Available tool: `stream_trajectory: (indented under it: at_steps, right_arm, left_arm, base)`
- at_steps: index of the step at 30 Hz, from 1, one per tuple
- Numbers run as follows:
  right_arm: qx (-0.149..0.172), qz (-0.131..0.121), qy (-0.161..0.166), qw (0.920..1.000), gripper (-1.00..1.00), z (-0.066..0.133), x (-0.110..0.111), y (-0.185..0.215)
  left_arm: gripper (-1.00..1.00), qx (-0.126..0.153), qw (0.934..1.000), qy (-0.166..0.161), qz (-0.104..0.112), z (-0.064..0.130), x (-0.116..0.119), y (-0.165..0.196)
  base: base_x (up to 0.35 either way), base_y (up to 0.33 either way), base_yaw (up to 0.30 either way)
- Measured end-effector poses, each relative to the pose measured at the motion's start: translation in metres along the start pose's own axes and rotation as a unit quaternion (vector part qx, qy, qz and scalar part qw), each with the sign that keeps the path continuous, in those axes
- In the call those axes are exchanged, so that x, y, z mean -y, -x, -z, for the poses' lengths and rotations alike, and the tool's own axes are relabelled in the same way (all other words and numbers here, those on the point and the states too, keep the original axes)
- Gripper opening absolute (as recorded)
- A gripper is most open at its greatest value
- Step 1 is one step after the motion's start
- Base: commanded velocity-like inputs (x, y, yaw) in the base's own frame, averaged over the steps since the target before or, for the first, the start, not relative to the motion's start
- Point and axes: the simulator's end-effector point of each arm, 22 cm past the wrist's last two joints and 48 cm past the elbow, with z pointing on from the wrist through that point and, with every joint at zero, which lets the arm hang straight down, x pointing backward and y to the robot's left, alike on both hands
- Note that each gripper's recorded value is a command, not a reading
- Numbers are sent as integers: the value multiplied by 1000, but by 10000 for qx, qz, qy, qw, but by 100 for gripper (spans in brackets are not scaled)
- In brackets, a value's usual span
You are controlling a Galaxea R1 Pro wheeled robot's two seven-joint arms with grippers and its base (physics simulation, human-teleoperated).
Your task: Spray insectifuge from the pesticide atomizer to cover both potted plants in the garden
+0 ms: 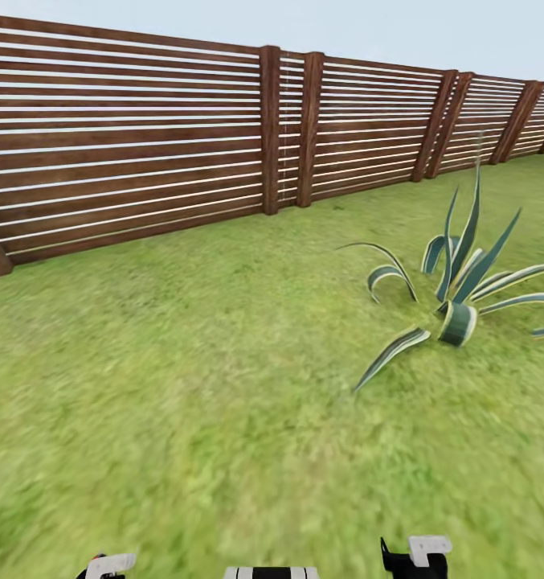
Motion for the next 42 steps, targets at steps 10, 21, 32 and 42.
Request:
stream_trajectory:
  at_steps: [10,21,32,42]
  right_arm:
    - [-7,-16,14,10000,100,0,-4,0]
    - [-7,-48,-15,10000,100,0,-3,0]
    - [-6,-44,8,10000,100,0,-4,0]
    - [-5,-40,-2,10000,100,0,-4,0]
  left_arm:
    - [-100,-1,10000,-2,1,0,0,0]
    - [-100,-1,10000,0,0,0,0,0]
    - [-100,-6,10000,9,-6,0,-2,0]
    - [-100,0,10000,1,-1,0,0,0]
  base:
    - [339,0,0]
    - [339,0,0]
    - [340,0,0]
    - [339,0,0]
